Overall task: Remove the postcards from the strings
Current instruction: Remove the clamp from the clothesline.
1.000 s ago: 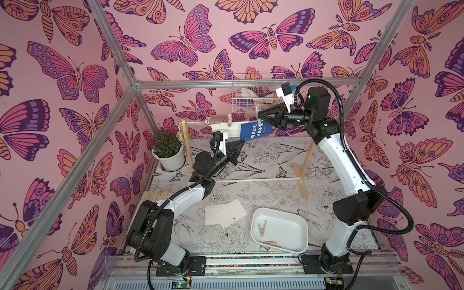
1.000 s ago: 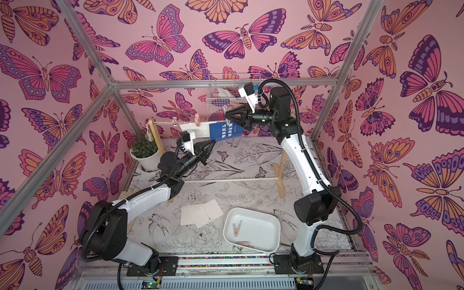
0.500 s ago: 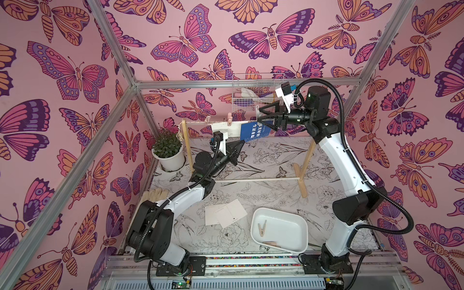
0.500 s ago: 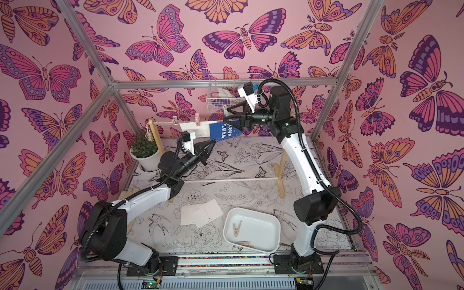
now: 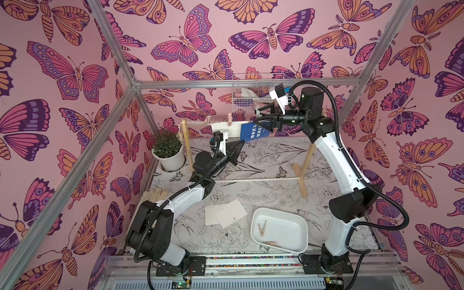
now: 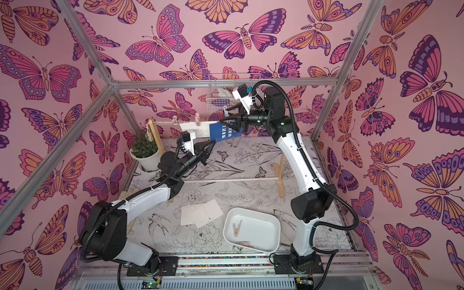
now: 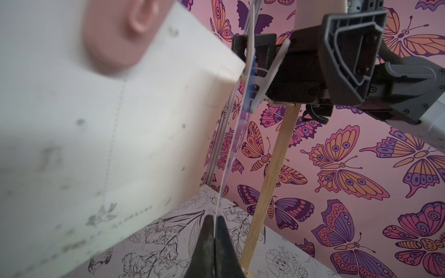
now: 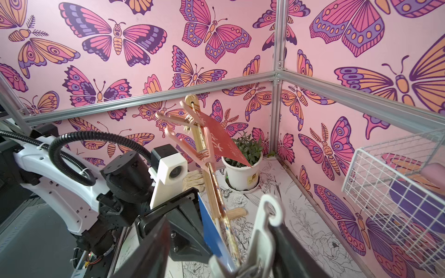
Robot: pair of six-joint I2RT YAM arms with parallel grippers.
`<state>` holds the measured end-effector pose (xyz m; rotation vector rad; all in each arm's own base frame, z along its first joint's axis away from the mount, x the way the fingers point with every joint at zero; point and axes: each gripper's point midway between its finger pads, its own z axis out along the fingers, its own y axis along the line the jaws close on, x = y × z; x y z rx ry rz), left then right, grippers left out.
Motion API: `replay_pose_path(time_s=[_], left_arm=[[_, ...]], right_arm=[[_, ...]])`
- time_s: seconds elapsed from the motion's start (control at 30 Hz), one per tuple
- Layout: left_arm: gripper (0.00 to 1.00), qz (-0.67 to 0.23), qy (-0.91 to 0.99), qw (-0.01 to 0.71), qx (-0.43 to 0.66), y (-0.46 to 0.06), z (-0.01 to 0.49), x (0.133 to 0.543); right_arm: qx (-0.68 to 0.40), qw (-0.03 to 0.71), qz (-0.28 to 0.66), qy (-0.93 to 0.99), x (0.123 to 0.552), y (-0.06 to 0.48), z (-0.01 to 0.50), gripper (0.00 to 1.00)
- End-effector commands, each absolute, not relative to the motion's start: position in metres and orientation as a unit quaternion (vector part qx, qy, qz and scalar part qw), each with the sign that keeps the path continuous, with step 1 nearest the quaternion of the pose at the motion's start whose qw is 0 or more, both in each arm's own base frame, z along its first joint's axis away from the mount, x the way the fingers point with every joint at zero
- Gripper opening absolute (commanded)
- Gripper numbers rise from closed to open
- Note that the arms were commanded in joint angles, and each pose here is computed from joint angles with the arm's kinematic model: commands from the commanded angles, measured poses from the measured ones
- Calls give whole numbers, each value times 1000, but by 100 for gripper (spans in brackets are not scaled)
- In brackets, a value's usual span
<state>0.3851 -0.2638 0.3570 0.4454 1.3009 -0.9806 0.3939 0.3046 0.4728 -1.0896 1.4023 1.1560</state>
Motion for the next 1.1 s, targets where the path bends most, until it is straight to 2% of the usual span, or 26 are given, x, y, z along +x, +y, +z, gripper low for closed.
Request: replay_pose_path(time_s=[0.0, 0.63, 0.73, 1.07], left_arm=[[0, -435, 552, 682, 202, -258, 380, 377], [0, -435, 555, 680, 201, -258, 379, 376], [0, -435, 555, 680, 200, -258, 378, 377], [0, -445, 565, 665, 202, -259, 367, 370]], right_arm=[[-465, 476, 492, 562, 383, 310, 475, 57], [-475, 475, 502, 545, 377, 310, 481, 26], [-476, 477, 501, 543, 376, 309, 483, 23], [-461, 518, 467, 549, 387, 306, 491, 21]])
